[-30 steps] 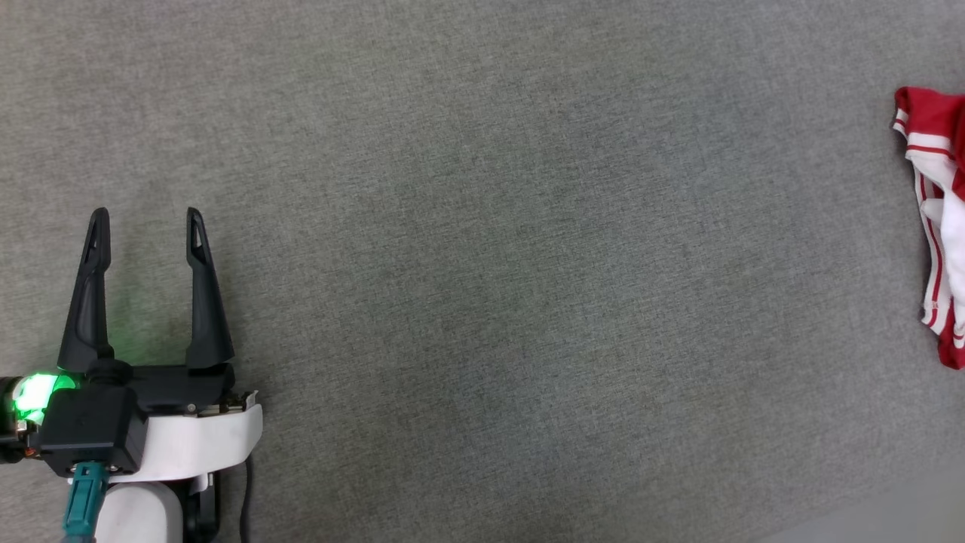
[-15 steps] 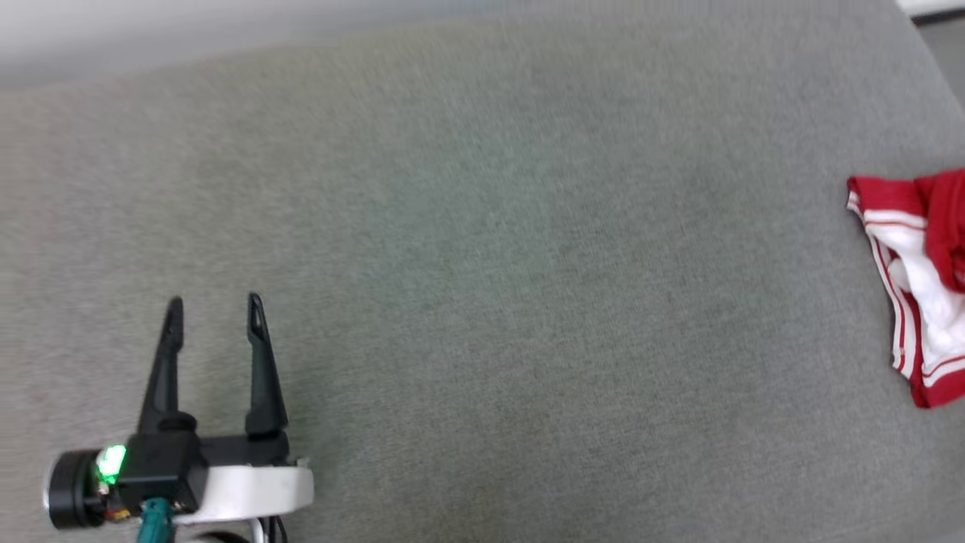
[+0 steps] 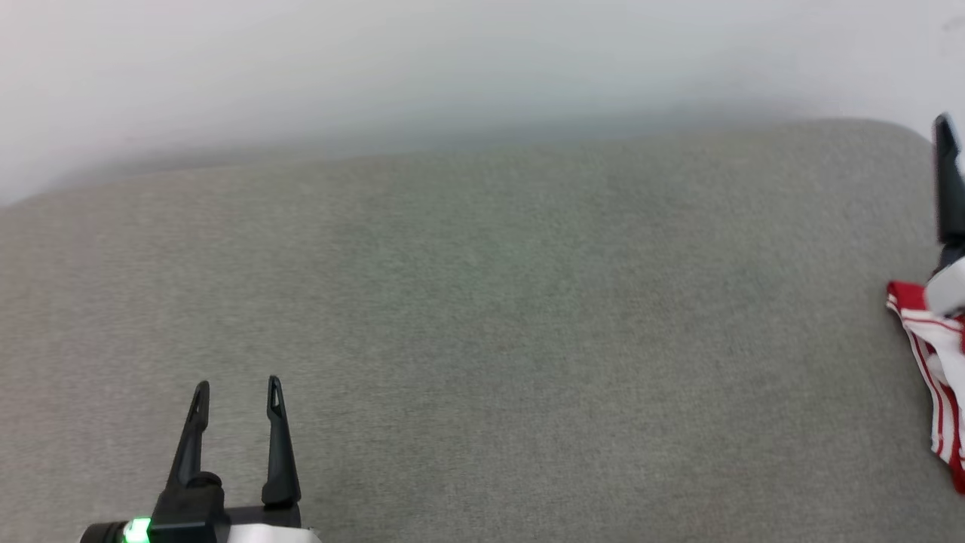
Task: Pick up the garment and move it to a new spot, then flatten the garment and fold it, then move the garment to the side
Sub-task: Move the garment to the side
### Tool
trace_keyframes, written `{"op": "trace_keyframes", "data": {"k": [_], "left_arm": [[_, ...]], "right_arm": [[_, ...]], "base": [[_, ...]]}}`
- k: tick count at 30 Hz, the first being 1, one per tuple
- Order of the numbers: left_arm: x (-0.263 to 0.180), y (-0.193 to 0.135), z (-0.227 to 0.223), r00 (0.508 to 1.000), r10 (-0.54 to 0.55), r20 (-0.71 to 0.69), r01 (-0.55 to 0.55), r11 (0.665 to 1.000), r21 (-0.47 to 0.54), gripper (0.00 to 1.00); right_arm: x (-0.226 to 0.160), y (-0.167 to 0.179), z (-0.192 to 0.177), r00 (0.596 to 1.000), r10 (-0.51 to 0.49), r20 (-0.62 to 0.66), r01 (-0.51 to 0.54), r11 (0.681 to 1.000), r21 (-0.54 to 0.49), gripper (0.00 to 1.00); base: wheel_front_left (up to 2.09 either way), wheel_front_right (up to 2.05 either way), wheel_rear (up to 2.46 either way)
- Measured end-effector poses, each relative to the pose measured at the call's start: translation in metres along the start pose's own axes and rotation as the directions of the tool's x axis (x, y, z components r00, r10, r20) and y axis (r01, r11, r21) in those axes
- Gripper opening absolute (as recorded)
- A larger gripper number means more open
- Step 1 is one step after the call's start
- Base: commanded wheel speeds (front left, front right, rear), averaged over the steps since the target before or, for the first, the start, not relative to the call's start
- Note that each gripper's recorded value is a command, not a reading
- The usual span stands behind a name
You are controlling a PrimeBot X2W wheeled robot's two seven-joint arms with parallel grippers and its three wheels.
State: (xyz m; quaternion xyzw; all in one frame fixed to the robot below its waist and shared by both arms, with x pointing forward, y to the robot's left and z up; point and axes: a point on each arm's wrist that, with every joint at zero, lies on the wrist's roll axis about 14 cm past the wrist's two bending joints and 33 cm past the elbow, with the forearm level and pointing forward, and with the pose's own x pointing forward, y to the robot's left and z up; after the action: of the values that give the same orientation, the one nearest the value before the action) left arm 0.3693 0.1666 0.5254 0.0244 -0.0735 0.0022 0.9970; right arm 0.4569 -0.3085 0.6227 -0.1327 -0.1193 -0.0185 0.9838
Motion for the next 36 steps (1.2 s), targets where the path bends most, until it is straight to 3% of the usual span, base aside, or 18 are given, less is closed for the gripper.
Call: {"op": "trace_keyframes", "data": {"k": [7,14,36], "left_arm": [[-0.029,0.013,0.007,0.999,0.045,0.004,-0.045,0.999,0.011,1.00],[-0.042,0.016,0.008,0.999,0.054,0.005,-0.054,0.998,0.013,1.00],[-0.065,0.011,0.003,1.000,0.024,-0.015,-0.024,1.000,-0.005,1.00]], "right_arm": [[-0.032,0.072,0.006,0.996,0.069,0.061,-0.077,0.986,0.149,1.00],[-0.072,0.118,-0.015,0.993,0.119,0.006,-0.117,0.960,0.254,1.00],[-0.146,0.136,-0.023,0.995,0.081,-0.051,-0.058,0.935,0.350,1.00]], "base": [[0.00,0.00,0.00],[0.00,0.00,0.00],[0.00,0.00,0.00]]}}
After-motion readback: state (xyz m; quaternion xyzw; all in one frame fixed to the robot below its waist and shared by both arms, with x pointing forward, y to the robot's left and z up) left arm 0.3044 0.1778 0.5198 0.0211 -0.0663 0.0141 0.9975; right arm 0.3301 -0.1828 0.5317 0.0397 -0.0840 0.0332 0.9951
